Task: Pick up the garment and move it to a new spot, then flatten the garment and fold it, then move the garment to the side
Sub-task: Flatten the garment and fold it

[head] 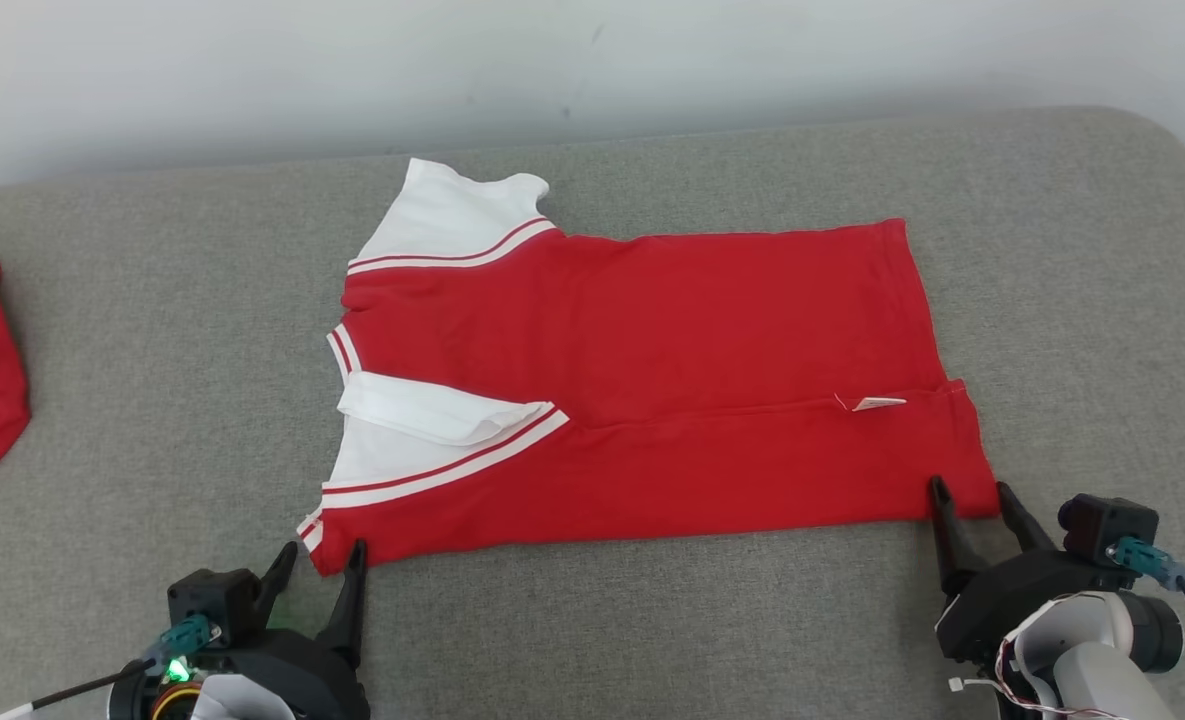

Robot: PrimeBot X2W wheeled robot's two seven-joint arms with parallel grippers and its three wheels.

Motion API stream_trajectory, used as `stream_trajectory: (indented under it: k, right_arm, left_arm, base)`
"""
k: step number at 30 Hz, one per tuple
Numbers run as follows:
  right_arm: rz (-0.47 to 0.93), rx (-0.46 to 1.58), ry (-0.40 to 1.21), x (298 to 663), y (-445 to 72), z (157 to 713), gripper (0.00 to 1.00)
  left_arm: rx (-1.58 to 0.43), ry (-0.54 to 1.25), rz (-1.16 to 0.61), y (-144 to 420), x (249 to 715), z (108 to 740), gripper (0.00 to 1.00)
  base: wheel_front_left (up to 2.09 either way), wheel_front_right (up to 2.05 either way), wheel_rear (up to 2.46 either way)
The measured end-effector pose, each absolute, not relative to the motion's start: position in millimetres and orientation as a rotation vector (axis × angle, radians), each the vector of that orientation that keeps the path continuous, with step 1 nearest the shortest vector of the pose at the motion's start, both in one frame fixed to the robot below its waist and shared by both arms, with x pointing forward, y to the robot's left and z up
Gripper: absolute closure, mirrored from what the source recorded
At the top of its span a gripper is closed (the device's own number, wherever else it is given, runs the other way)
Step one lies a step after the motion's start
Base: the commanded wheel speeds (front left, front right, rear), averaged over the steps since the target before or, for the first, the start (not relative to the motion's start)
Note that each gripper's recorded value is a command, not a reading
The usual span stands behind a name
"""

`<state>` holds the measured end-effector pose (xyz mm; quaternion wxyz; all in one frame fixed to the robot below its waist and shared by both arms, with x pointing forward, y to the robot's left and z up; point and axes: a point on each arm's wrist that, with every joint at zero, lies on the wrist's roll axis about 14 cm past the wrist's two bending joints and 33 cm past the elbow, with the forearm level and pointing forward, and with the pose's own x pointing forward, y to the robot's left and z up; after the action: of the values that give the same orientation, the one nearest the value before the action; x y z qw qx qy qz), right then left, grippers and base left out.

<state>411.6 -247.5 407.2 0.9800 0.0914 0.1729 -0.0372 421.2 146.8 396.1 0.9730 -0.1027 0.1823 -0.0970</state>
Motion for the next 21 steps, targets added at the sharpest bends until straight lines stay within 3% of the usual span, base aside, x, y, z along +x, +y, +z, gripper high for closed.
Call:
stream_trajectory:
  k: [6,7,8,9,10,21]
  right_arm:
    - [-0.084,0.194,0.398,415.3,-244.6,392.7,0.00]
    - [-0.086,0.199,0.406,415.9,-243.8,390.4,0.57]
    - [-0.087,0.203,0.409,417.4,-242.6,389.5,0.93]
    - [-0.088,0.203,0.408,418.4,-242.6,389.1,1.00]
    - [-0.087,0.202,0.403,419.7,-242.0,389.7,1.00]
    - [-0.096,0.322,0.316,402.1,-232.8,408.4,1.00]
  left_arm:
    - [-0.227,0.391,-0.180,146.9,422.1,388.9,0.00]
    - [-0.233,0.398,-0.177,146.3,422.4,387.2,0.00]
    - [-0.234,0.398,-0.175,146.4,423.6,387.0,0.10]
    - [-0.235,0.396,-0.171,147.2,425.0,387.4,0.93]
    - [-0.236,0.397,-0.169,147.4,425.1,387.0,1.00]
    - [-0.259,0.358,-0.150,150.7,402.5,398.8,1.00]
  base:
    - [0.00,0.00,0.00]
    - [0.00,0.00,0.00]
    - [0.00,0.00,0.00]
    - [0.00,0.00,0.00]
    - [0.00,0.00,0.00]
    - [0.00,0.00,0.00]
